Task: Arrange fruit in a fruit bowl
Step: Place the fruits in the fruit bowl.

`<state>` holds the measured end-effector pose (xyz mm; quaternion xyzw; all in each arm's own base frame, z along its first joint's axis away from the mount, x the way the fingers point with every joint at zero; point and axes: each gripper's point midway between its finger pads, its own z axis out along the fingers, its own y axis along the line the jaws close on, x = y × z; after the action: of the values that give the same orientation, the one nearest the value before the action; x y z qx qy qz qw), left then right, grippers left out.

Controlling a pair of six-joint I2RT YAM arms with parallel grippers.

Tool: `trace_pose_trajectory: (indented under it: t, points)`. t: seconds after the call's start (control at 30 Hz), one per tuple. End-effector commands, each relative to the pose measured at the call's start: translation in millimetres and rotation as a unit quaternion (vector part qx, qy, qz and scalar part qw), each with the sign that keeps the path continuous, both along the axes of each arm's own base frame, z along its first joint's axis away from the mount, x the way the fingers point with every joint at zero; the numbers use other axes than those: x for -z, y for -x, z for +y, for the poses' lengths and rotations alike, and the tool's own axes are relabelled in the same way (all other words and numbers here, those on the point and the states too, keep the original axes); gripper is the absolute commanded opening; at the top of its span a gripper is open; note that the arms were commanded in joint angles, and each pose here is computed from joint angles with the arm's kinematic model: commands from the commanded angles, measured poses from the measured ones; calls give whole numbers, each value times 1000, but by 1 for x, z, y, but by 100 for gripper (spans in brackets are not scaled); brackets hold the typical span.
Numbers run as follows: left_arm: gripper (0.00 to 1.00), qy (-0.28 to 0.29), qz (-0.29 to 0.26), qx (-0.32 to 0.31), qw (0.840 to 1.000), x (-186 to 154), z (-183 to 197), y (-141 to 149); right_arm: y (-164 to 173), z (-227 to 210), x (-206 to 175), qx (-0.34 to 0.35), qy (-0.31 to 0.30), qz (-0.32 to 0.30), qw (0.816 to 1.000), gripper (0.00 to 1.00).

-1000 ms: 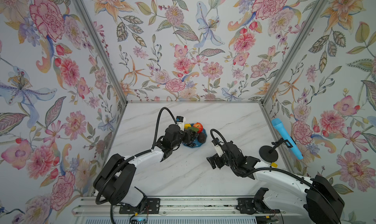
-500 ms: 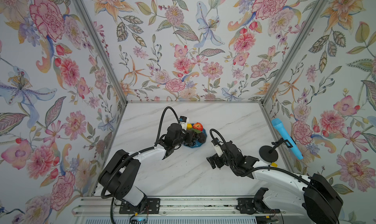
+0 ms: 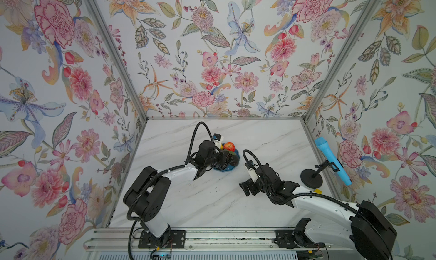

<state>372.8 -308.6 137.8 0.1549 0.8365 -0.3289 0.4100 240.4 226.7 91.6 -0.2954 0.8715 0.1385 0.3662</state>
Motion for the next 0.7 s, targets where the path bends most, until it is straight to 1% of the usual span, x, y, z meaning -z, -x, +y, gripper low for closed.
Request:
trace_pose_trajectory:
  t: [0.0,0.2,0.33,0.57,0.67]
  points:
    - [1,-12,9,25,1000,8,-11,3,0,0,2,3,-7,3,1000,100]
    - [5,-17,19,28,999,17,-12,6,1,-3,3,5,-5,4,1000,100]
    - [9,-20,23,28,999,19,-11,6,1,-2,4,5,-4,6,1000,100]
    - [17,-17,12,27,999,10,-11,5,1,-1,4,5,-7,6,1000,100]
    - [24,-13,6,24,1000,2,-10,6,1,-2,3,6,-7,5,1000,100]
